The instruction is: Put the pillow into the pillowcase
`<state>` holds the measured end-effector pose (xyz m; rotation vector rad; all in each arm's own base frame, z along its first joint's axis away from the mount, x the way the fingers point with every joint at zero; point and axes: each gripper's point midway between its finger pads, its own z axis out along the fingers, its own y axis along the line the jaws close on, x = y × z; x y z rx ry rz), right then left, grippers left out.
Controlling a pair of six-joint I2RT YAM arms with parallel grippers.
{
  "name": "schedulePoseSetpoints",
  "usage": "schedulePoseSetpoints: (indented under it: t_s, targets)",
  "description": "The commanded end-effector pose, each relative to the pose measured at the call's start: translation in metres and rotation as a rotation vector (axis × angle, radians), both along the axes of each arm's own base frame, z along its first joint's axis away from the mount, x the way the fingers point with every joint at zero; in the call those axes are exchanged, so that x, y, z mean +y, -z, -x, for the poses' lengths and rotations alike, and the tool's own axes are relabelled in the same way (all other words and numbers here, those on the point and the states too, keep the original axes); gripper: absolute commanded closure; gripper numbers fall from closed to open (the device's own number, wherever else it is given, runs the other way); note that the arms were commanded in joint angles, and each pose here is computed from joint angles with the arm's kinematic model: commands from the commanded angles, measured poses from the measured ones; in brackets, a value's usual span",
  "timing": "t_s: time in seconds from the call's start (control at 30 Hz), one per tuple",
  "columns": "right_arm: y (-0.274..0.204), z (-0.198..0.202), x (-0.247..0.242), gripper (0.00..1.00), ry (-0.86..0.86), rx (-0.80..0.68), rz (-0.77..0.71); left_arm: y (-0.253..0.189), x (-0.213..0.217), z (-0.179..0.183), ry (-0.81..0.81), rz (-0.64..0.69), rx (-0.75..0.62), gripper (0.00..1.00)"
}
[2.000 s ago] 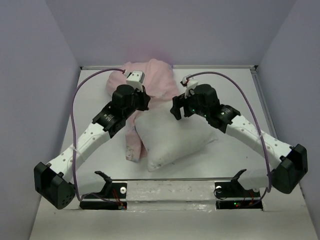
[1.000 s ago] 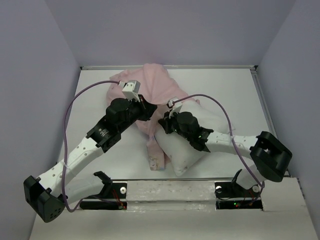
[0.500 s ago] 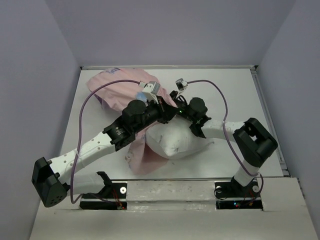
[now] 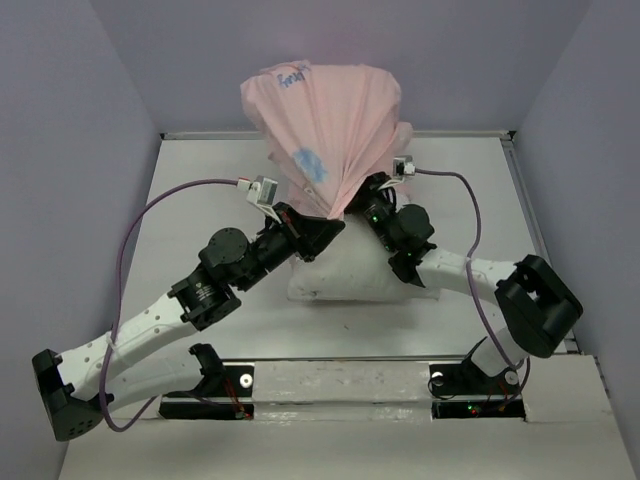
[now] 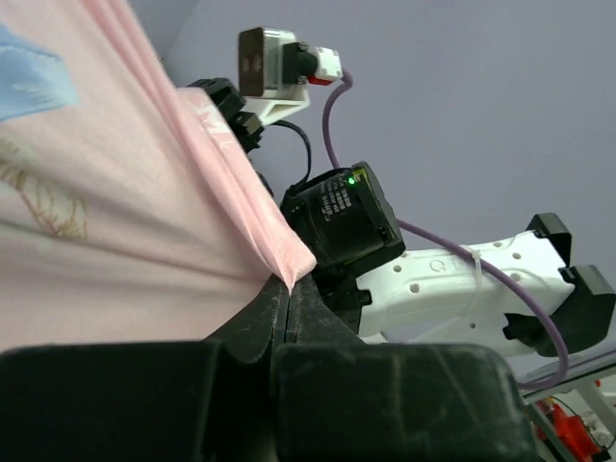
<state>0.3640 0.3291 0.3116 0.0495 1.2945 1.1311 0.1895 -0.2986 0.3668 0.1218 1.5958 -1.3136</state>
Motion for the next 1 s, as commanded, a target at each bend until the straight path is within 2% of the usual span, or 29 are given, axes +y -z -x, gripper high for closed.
schedulePoseSetpoints:
  t_s: [0.0, 0.03, 0.1, 0.23, 0.3, 0.37, 0.4, 0.47, 0.5, 0.53, 0.57, 0.6, 0.63, 0.67, 0.7, 0.77, 0.9, 0.93, 0.97]
  targets:
    - [-0.072, -0.018, -0.067, 1.00, 0.400, -0.124, -0.094, -0.058, -0.009, 0.065, 0.271, 0.176, -0.064, 1.00]
    - [-0.074, -0.018, -0.056, 1.00, 0.398, -0.119, -0.073, -0.056, -0.012, 0.063, 0.269, 0.168, -0.054, 1.00]
    - [-0.042, -0.022, -0.030, 1.00, 0.379, -0.075, 0.051, -0.055, -0.012, 0.059, 0.251, 0.158, -0.045, 1.00]
    - [0.014, -0.014, 0.015, 1.00, 0.175, 0.029, 0.207, -0.045, -0.001, 0.049, 0.172, 0.121, -0.013, 1.00]
    - [0.042, -0.006, 0.017, 1.00, 0.124, 0.080, 0.312, -0.039, 0.004, 0.047, 0.145, 0.107, 0.003, 1.00]
    - [0.040, 0.014, 0.019, 1.00, 0.036, 0.044, 0.394, -0.033, 0.005, 0.046, 0.137, 0.092, 0.011, 1.00]
    - [0.060, 0.022, 0.016, 1.00, 0.004, 0.098, 0.492, -0.029, 0.006, 0.044, 0.123, 0.084, 0.017, 1.00]
    - [0.051, 0.040, 0.006, 1.00, -0.036, 0.098, 0.533, -0.016, 0.007, 0.041, 0.106, 0.050, 0.030, 1.00]
    - [0.066, 0.049, -0.003, 1.00, -0.053, 0.133, 0.604, -0.012, 0.012, 0.033, 0.052, 0.044, 0.041, 1.00]
    - [0.066, 0.055, -0.007, 0.96, -0.065, 0.135, 0.620, -0.008, 0.012, 0.031, 0.042, 0.036, 0.043, 1.00]
    - [0.067, 0.066, -0.016, 0.64, -0.086, 0.144, 0.668, -0.001, 0.013, 0.029, 0.031, 0.022, 0.049, 0.93]
    - [0.063, 0.073, -0.016, 0.44, -0.116, 0.144, 0.687, 0.007, 0.015, 0.024, -0.002, -0.001, 0.066, 0.84]
    - [0.062, 0.078, -0.019, 0.29, -0.137, 0.150, 0.709, 0.011, 0.017, 0.021, -0.019, -0.018, 0.067, 0.71]
    - [0.063, 0.084, -0.021, 0.22, -0.155, 0.159, 0.731, 0.015, 0.018, 0.020, -0.028, -0.028, 0.073, 0.57]
    - [0.064, 0.092, -0.029, 0.17, -0.168, 0.187, 0.757, 0.017, 0.022, 0.014, -0.068, -0.046, 0.063, 0.33]
    - [0.060, 0.109, -0.032, 0.17, -0.230, 0.188, 0.763, 0.013, 0.030, 0.006, -0.122, -0.112, 0.048, 0.14]
    - [0.046, 0.126, -0.052, 0.21, -0.222, 0.176, 0.765, -0.012, 0.042, -0.009, -0.221, -0.174, -0.015, 0.12]
    - [0.038, 0.126, -0.063, 0.23, -0.176, 0.169, 0.758, -0.009, 0.038, -0.015, -0.233, -0.214, -0.019, 0.12]
    - [0.038, 0.121, -0.074, 0.28, -0.121, 0.185, 0.767, -0.024, 0.039, -0.019, -0.252, -0.214, -0.040, 0.12]
